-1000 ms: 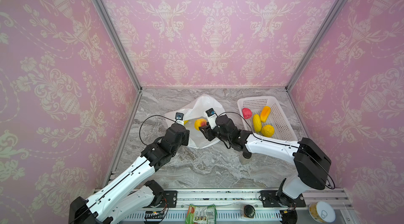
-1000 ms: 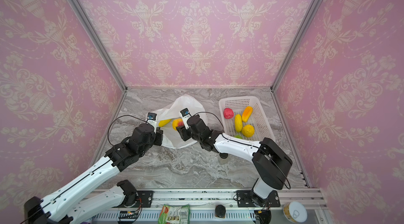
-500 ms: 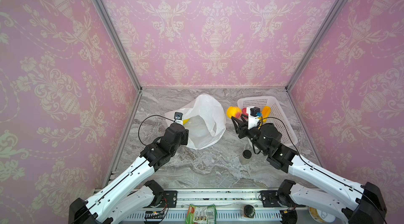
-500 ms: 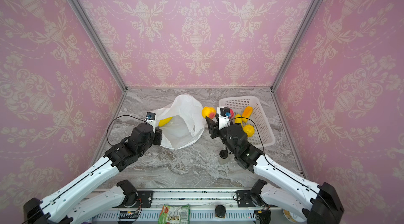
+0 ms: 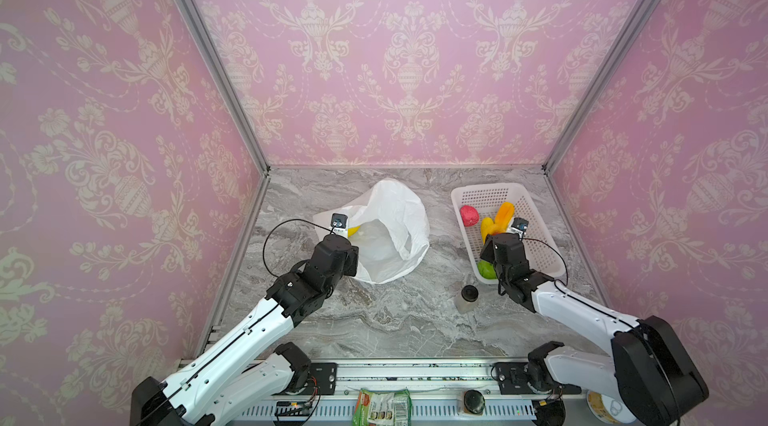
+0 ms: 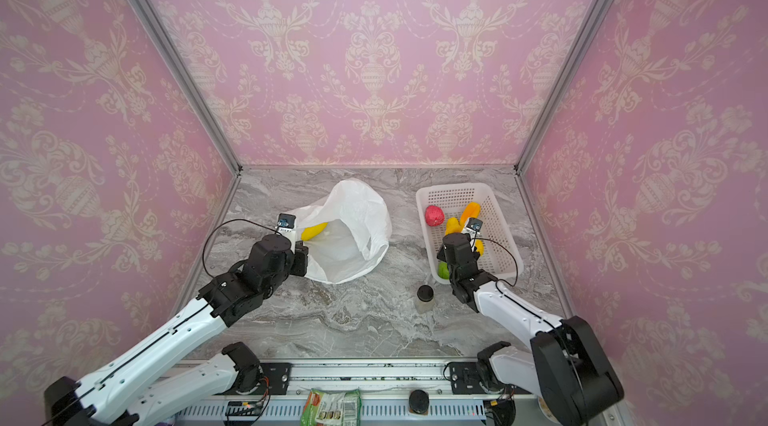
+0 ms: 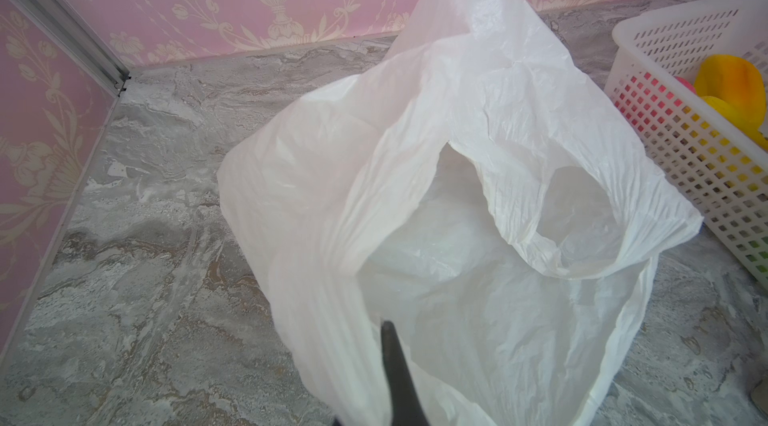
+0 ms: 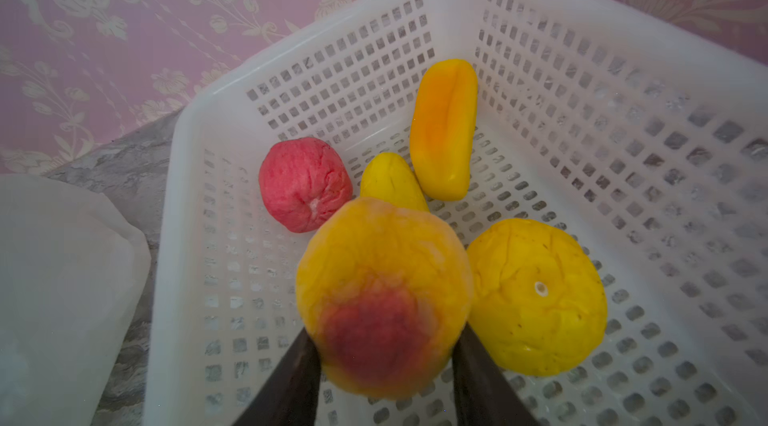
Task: Untie the knot of the plastic bag and take out the fruit
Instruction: 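Open the right gripper over the basket to drop the peach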
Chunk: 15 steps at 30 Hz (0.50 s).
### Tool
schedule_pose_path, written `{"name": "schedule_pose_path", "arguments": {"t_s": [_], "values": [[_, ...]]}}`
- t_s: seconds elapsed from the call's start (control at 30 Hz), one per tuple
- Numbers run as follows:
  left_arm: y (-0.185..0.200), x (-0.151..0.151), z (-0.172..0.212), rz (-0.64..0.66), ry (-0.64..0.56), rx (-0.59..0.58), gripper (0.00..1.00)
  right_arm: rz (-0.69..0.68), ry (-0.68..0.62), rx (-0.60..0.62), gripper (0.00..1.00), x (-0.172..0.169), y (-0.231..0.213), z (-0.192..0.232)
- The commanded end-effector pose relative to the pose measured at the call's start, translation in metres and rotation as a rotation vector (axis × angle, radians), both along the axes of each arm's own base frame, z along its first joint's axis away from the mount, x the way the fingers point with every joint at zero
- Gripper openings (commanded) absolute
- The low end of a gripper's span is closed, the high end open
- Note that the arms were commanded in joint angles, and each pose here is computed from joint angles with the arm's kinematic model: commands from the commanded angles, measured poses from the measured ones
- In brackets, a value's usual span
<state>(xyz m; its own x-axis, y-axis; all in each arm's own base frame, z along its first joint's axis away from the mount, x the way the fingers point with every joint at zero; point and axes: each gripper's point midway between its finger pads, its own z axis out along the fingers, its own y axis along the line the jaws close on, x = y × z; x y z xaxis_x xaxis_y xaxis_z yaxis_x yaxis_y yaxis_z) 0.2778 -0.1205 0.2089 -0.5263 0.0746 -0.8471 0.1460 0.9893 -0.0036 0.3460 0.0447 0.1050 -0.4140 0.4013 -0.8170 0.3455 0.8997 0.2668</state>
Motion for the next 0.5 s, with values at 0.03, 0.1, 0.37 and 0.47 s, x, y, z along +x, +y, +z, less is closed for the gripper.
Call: {"name": "schedule_pose_path", "arguments": {"t_s": [0.03, 0.1, 0.37, 0.47], "values": [[0.006, -0.002, 0.001, 0.014, -0.009, 0.003, 0.0, 0.006, -0.014, 0.077, 0.42, 0.018, 0.012, -0.001], [0.006, -0.001, 0.002, 0.014, -0.011, 0.0, 0.0, 0.004, -0.002, 0.074, 0.56, 0.02, 0.012, -0.006], [0.005, 0.0, -0.001, 0.014, -0.004, 0.004, 0.0, 0.015, -0.06, 0.068, 0.91, 0.011, 0.008, 0.01], [0.005, 0.0, 0.0, 0.015, -0.006, 0.005, 0.0, 0.04, -0.102, 0.074, 0.93, 0.006, 0.009, 0.025]]}}
